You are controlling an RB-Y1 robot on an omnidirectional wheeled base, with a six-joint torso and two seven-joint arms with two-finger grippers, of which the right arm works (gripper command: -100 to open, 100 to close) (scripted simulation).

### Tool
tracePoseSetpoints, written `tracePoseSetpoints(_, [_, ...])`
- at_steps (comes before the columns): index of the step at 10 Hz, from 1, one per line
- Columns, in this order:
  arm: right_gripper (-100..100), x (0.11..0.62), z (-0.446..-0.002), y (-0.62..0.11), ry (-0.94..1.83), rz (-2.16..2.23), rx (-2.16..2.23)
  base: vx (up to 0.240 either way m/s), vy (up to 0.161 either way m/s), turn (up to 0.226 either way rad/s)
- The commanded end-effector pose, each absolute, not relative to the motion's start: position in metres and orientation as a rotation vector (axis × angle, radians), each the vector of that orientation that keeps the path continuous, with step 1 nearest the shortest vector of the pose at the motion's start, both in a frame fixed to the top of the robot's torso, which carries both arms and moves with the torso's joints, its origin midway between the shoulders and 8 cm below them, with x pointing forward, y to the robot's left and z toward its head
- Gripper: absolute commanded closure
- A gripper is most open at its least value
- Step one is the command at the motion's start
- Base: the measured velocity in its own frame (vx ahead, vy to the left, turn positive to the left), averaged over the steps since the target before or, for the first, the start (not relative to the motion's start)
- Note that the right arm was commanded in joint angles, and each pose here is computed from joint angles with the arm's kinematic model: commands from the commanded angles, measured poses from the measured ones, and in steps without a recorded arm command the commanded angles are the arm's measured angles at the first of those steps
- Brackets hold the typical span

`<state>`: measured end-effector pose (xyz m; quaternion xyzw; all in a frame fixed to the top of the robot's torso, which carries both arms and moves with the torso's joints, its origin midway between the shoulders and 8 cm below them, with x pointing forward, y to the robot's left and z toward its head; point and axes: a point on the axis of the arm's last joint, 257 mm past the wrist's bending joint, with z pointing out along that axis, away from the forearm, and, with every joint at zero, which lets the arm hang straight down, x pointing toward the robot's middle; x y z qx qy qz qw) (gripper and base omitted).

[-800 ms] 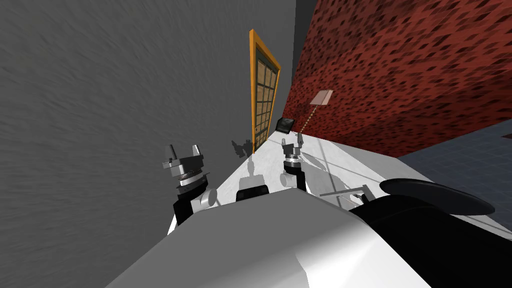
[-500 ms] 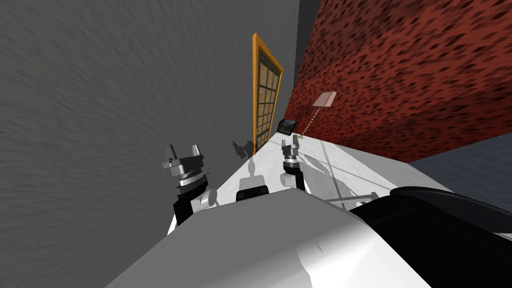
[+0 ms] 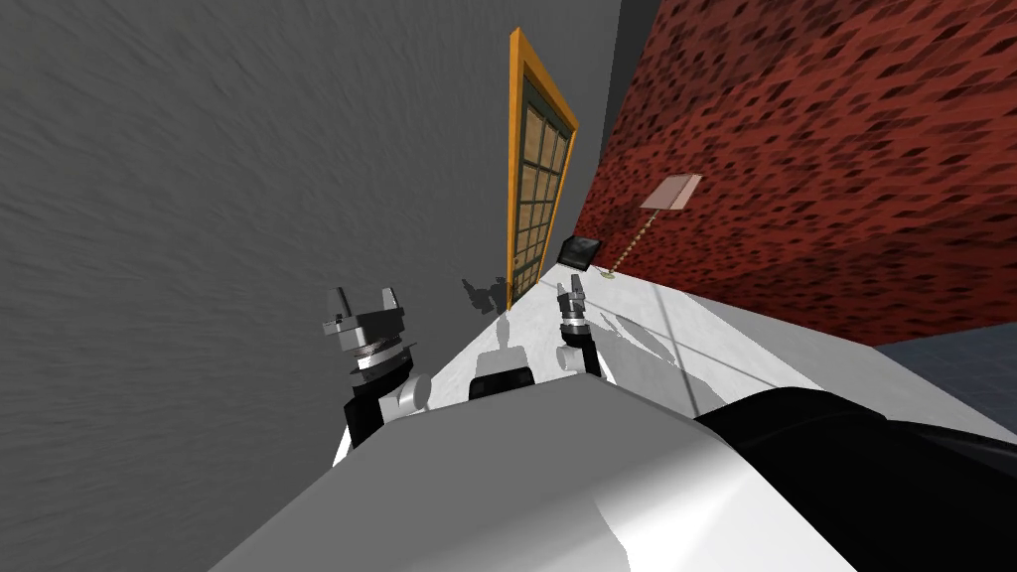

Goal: Pull the door open

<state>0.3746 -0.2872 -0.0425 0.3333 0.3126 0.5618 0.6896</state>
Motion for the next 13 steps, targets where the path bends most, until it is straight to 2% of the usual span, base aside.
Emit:
tracePoseSetpoints(1, [-100, 0.378, -0.051, -0.289, 0.733, 1.213, 0.726, 0.133, -0.051, 0.087])
tracePoseSetpoints(13, [-100, 0.396, -0.129, -0.300, 0.965, 0.900, 0.570, 0.107, -0.063, 0.093])
